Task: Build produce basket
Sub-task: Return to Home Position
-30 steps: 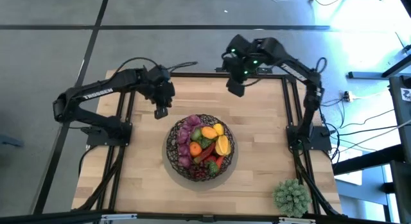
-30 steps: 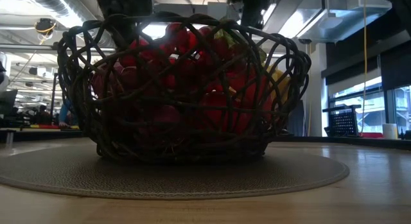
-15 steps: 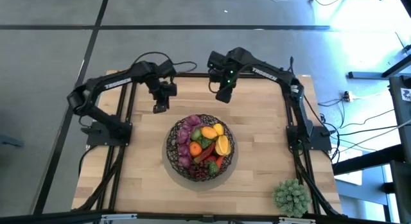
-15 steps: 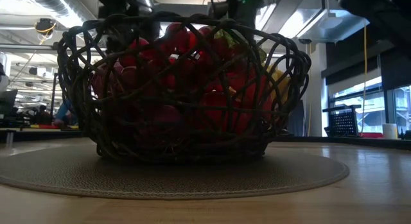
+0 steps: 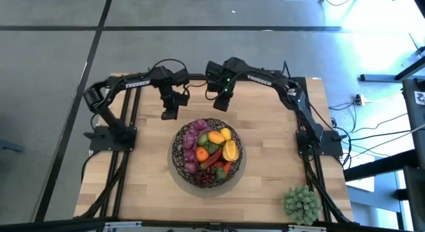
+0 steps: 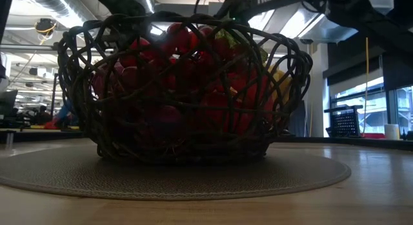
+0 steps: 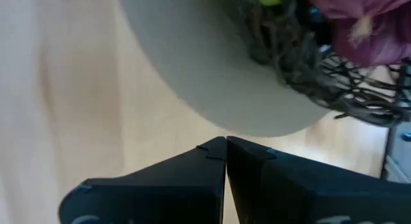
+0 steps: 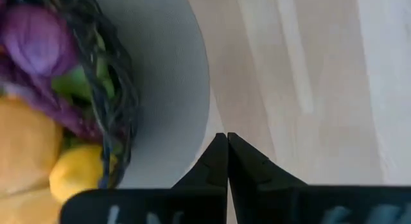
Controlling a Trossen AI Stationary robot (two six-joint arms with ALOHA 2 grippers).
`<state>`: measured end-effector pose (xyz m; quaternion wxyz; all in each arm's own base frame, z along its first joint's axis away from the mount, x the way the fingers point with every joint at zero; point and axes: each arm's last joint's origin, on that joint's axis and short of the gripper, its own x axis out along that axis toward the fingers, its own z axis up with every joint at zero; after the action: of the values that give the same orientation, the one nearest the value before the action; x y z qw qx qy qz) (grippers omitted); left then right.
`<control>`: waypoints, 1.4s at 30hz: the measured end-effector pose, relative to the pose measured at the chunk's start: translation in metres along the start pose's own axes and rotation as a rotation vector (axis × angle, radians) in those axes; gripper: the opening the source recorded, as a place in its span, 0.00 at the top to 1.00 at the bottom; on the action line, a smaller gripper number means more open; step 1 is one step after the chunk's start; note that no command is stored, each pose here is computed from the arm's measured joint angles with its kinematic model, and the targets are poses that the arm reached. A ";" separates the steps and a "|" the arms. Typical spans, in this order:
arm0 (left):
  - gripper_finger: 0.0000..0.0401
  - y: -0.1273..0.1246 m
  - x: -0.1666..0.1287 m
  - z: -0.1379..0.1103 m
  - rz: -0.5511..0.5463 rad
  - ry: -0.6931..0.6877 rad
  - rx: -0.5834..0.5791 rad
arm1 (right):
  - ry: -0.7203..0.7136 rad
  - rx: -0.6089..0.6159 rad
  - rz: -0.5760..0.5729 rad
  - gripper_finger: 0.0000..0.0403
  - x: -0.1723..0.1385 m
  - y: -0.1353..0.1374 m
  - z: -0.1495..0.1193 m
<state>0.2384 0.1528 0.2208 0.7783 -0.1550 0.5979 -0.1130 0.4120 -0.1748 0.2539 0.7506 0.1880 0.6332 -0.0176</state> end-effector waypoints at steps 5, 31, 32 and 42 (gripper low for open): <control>1.00 -0.001 0.006 0.003 -0.049 -0.007 0.013 | 0.016 -0.003 0.015 1.00 0.019 -0.002 0.006; 1.00 -0.043 0.043 0.006 -0.172 0.102 0.049 | 0.131 -0.114 0.140 1.00 0.057 0.070 0.006; 1.00 -0.045 0.044 0.007 -0.173 0.105 0.049 | 0.143 -0.119 0.141 1.00 0.057 0.072 0.005; 1.00 -0.059 0.049 0.009 -0.224 0.122 0.066 | 0.245 -0.200 0.151 1.00 0.059 0.091 -0.007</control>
<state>0.2608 0.0810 0.2010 0.7277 -0.1877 0.6190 -0.2280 0.4408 -0.0753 0.2202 0.6820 0.1602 0.7026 0.1246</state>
